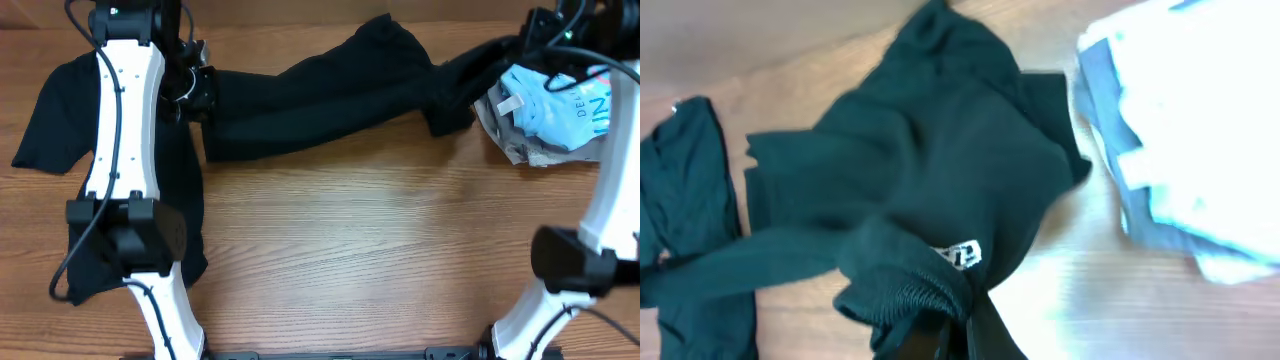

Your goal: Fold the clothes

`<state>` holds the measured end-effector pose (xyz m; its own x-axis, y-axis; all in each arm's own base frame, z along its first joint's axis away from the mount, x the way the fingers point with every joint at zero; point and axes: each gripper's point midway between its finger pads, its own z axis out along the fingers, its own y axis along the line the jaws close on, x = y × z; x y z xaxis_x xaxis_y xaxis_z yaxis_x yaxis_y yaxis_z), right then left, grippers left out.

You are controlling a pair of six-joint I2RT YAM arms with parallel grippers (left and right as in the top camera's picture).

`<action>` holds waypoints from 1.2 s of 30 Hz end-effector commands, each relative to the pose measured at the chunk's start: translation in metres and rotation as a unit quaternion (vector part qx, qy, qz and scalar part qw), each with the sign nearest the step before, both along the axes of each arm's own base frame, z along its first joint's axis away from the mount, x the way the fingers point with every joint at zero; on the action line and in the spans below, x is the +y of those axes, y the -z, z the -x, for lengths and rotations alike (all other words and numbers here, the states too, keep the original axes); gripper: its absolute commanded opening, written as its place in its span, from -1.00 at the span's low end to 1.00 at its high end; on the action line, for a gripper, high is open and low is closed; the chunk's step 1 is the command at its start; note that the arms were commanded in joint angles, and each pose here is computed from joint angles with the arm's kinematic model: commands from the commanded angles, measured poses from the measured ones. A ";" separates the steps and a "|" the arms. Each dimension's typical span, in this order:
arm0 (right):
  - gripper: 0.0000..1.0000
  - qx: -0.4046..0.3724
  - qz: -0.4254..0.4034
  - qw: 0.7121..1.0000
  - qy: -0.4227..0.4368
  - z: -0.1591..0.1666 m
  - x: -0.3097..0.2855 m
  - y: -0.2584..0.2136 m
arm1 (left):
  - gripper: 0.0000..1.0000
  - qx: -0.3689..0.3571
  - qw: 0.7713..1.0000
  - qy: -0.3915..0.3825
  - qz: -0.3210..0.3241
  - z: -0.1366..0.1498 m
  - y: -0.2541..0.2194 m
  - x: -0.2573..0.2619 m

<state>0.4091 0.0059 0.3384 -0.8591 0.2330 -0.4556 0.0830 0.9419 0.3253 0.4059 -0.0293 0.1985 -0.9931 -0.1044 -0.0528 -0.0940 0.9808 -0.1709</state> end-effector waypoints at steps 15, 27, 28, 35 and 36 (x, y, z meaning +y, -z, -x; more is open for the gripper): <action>-0.92 0.167 0.012 0.983 0.075 0.123 -0.005 0.106 | -0.92 0.039 0.995 -0.076 -0.048 0.136 0.040 0.016; -0.92 0.243 0.019 0.960 0.135 0.201 -0.006 0.172 | -0.92 0.083 0.989 -0.116 -0.045 0.184 0.106 0.015; -0.92 0.248 0.023 0.958 0.140 0.205 -0.007 0.174 | -0.91 0.086 0.988 -0.116 -0.046 0.186 0.108 0.015; -0.92 0.256 0.007 0.953 0.161 0.223 -0.003 0.167 | -0.92 0.068 0.988 -0.126 -0.050 0.191 0.097 0.017; -0.92 0.255 0.004 0.954 0.160 0.222 -0.001 0.166 | -0.92 0.057 0.988 -0.133 -0.057 0.191 0.093 0.020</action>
<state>0.1878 0.0039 0.1663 -0.8700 0.4924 0.0252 0.4906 0.8593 0.1448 0.2156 -0.0136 0.0901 -0.9380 -0.3279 0.1124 -0.3335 0.9421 -0.0343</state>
